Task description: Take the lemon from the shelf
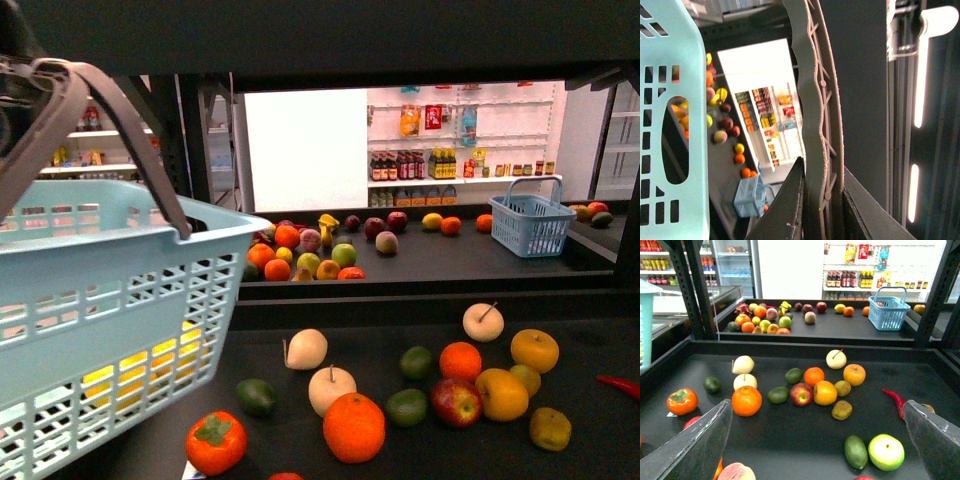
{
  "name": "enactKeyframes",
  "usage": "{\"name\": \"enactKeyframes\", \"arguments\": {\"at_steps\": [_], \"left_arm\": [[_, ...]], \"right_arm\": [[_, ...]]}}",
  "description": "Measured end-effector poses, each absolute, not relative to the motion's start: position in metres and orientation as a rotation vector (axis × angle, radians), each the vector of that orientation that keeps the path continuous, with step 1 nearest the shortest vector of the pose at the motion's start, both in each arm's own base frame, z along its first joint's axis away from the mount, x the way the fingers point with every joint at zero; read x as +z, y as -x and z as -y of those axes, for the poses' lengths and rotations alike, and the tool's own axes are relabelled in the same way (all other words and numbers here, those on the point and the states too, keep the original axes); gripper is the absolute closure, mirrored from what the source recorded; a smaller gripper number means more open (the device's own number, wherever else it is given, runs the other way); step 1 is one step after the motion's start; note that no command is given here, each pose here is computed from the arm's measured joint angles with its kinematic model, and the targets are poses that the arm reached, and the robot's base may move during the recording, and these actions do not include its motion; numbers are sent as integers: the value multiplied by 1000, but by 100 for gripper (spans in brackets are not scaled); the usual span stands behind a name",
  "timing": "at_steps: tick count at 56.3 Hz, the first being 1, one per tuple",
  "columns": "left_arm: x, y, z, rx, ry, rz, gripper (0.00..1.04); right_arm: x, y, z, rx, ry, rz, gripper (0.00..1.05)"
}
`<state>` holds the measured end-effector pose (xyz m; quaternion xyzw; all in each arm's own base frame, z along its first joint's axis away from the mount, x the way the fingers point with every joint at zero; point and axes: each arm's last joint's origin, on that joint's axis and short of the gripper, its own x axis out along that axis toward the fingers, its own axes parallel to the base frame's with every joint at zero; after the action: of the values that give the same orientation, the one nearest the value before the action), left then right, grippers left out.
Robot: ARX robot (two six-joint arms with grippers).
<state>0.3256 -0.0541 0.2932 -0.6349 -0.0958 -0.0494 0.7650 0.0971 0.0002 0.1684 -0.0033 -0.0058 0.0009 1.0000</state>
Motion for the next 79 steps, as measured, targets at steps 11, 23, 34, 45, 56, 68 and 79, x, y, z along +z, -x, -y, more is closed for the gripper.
{"name": "enactKeyframes", "arguments": {"at_steps": [11, 23, 34, 45, 56, 68, 79], "left_arm": [[289, -314, 17, -77, 1395, 360, 92], [274, -302, -29, -57, 1428, 483, 92], [265, -301, -64, -68, 1447, 584, 92], [241, -308, -95, -24, 1500, 644, 92], [217, -315, -104, 55, 1535, 614, 92], [194, -321, -110, 117, 1540, 574, 92], [193, -321, -111, 120, 1539, 573, 92]], "right_arm": [[168, -97, 0, 2, 7, 12, 2], [168, -97, 0, 2, 7, 12, 2], [168, -97, 0, 2, 7, 12, 2], [168, -97, 0, 2, 7, 12, 2], [168, -97, 0, 2, 7, 12, 2], [168, -97, 0, 2, 7, 12, 2], [168, -97, 0, 2, 7, 12, 2]]}}
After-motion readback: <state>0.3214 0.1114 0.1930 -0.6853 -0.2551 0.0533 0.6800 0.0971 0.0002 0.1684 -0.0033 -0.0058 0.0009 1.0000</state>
